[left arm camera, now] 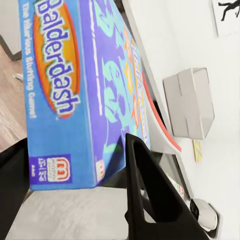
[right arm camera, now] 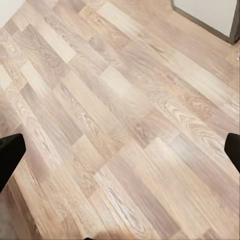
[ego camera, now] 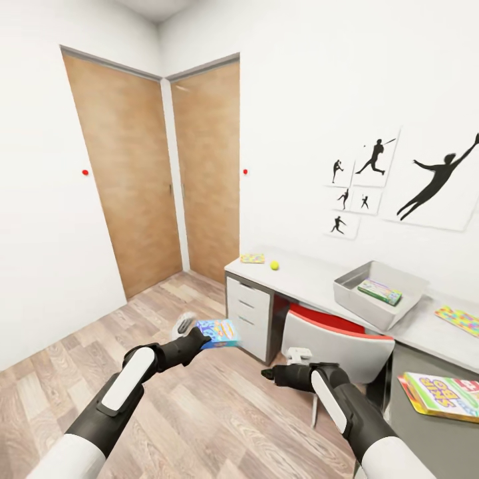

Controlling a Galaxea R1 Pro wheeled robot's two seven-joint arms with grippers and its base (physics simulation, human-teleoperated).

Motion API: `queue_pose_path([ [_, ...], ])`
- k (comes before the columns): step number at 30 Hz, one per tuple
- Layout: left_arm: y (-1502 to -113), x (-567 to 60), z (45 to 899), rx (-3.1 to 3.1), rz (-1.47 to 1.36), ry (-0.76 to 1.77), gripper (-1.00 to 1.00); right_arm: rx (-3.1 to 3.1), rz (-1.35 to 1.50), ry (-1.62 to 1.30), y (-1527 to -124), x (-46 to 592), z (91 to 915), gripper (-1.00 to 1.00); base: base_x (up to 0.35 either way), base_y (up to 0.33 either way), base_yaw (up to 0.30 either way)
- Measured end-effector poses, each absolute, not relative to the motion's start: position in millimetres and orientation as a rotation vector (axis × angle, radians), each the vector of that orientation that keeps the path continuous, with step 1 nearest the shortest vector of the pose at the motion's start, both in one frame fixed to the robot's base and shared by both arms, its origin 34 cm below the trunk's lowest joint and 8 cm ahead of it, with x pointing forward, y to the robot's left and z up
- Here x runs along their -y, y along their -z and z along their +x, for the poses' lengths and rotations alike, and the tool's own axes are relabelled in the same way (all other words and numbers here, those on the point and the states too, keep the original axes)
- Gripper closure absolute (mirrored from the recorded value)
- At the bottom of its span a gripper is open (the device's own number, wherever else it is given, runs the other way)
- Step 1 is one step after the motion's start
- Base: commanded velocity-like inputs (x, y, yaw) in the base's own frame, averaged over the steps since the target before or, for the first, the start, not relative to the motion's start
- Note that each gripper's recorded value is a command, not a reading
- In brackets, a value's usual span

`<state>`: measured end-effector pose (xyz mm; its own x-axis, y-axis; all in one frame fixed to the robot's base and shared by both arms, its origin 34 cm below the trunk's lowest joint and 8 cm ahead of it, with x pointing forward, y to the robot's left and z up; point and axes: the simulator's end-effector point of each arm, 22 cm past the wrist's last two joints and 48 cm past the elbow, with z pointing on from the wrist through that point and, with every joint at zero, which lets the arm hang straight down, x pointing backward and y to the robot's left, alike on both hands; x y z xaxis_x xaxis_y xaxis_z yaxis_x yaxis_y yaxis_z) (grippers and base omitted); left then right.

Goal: Put all the toys in the child's room - the three board games (two on the bed and one on the table), the two jigsaw puzzles on the table, and the tennis ball on the table - inside the toy box on the table in the child's room.

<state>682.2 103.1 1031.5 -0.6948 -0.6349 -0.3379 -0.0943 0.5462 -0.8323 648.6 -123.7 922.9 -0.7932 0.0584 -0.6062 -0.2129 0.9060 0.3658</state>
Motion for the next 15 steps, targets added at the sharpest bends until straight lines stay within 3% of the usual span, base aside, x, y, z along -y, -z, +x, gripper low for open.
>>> queue_pose_path([
  [15, -1031.5, -103.1, 682.2, -2.151, -0.585, 1.106, 1.0, -2.426, -0.11, -0.559, -923.1, 123.7, 648.8, -1.0, 0.0, 0.0, 0.297],
])
